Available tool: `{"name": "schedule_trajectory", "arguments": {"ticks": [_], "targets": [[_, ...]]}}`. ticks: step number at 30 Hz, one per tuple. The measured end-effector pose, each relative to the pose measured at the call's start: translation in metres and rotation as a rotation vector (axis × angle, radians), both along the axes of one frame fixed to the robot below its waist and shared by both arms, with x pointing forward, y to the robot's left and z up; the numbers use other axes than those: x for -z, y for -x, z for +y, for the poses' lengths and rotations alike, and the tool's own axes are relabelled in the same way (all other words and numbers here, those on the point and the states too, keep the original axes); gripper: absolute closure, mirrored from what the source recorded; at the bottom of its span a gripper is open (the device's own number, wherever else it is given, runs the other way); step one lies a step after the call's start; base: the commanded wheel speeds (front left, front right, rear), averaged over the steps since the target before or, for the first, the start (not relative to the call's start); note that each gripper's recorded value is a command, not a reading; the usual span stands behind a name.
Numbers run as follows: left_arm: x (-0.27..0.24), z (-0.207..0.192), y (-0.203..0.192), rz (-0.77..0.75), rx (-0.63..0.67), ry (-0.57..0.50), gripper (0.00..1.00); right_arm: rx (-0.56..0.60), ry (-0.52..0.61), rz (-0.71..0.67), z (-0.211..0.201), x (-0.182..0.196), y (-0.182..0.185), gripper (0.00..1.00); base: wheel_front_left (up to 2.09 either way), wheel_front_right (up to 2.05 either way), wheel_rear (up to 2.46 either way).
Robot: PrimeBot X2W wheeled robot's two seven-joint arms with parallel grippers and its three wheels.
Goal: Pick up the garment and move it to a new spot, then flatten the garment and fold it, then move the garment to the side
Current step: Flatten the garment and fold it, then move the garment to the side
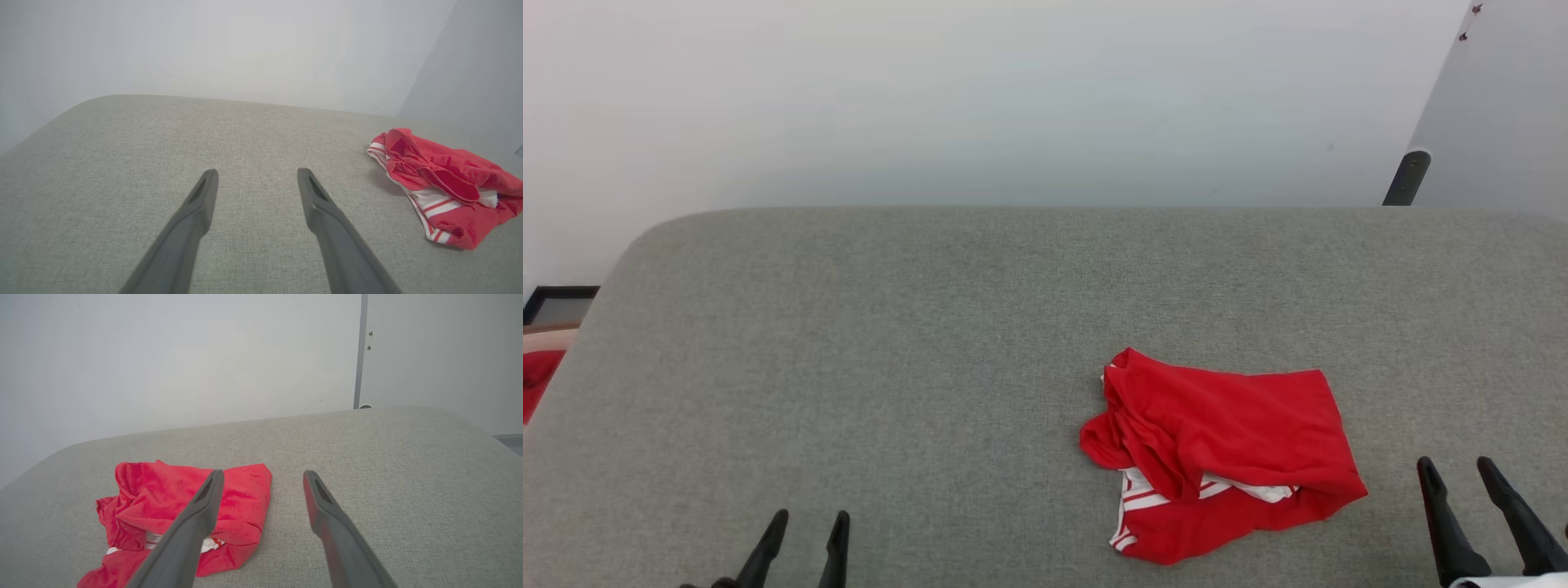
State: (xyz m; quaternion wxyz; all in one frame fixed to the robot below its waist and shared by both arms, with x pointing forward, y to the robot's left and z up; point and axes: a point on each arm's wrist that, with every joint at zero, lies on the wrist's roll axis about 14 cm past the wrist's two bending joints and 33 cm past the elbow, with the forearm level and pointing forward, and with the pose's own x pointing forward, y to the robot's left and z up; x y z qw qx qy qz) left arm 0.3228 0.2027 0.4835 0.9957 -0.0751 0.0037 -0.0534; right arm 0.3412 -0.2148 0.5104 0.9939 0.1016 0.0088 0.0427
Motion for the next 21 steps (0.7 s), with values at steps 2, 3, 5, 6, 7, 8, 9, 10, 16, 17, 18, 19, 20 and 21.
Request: {"name": "schedule_trajectory", "arguments": {"ticks": [2, 3, 5, 6, 7, 8, 9, 10, 16, 17, 18, 19, 20, 21], "targets": [[-0.0011, 0.0014, 0.0010, -0.004, -0.008, 0.002, 0.00, 0.008, -0.006, -0.002, -0.0012, -0.0008, 0.0019, 0.00, 0.00, 0.00, 0.00], [-0.0012, 0.0019, 0.0018, -0.004, -0.010, 0.000, 0.00, 0.010, -0.007, -0.003, -0.0013, -0.0014, 0.0023, 0.00, 0.00, 0.00, 0.00], [-0.0004, 0.0026, 0.0040, -0.002, -0.014, -0.003, 0.00, 0.012, -0.002, 0.002, -0.0015, -0.0005, 0.0044, 0.00, 0.00, 0.00, 0.00], [-0.0009, 0.0027, 0.0042, -0.003, -0.015, -0.004, 0.00, 0.016, -0.004, 0.002, -0.0018, -0.0005, 0.0049, 0.00, 0.00, 0.00, 0.00], [-0.0018, 0.0030, 0.0040, -0.006, -0.016, -0.005, 0.00, 0.018, -0.006, -0.003, -0.0019, -0.0018, 0.0046, 0.00, 0.00, 0.00, 0.00], [-0.0021, 0.0035, 0.0039, -0.007, -0.017, -0.005, 0.00, 0.019, -0.006, -0.006, -0.0022, -0.0030, 0.0043, 0.00, 0.00, 0.00, 0.00], [-0.0020, 0.0040, 0.0039, -0.007, -0.019, -0.006, 0.00, 0.022, -0.006, -0.009, -0.0023, -0.0039, 0.0043, 0.00, 0.00, 0.00, 0.00], [-0.0018, 0.0044, 0.0038, -0.006, -0.020, -0.006, 0.00, 0.024, -0.007, -0.007, -0.0022, -0.0036, 0.0047, 0.00, 0.00, 0.00, 0.00], [-0.0018, 0.0036, 0.0024, -0.006, -0.017, -0.006, 0.00, 0.032, -0.014, 0.008, -0.0024, 0.0005, 0.0074, 0.00, 0.00, 0.00, 0.00], [-0.0022, 0.0033, 0.0020, -0.007, -0.016, -0.006, 0.00, 0.033, -0.015, 0.012, -0.0023, 0.0012, 0.0076, 0.00, 0.00, 0.00, 0.00], [-0.0023, 0.0030, 0.0018, -0.007, -0.015, -0.005, 0.00, 0.033, -0.016, 0.013, -0.0023, 0.0014, 0.0077, 0.00, 0.00, 0.00, 0.00], [-0.0022, 0.0028, 0.0017, -0.007, -0.015, -0.004, 0.00, 0.033, -0.016, 0.013, -0.0023, 0.0015, 0.0077, 0.00, 0.00, 0.00, 0.00], [-0.0022, 0.0024, 0.0017, -0.007, -0.014, -0.004, 0.00, 0.033, -0.014, 0.016, -0.0022, 0.0020, 0.0077, 0.00, 0.00, 0.00, 0.00], [-0.0021, 0.0020, 0.0016, -0.007, -0.014, -0.003, 0.00, 0.033, -0.014, 0.017, -0.0023, 0.0021, 0.0076, 0.00, 0.00, 0.00, 0.00]]}}
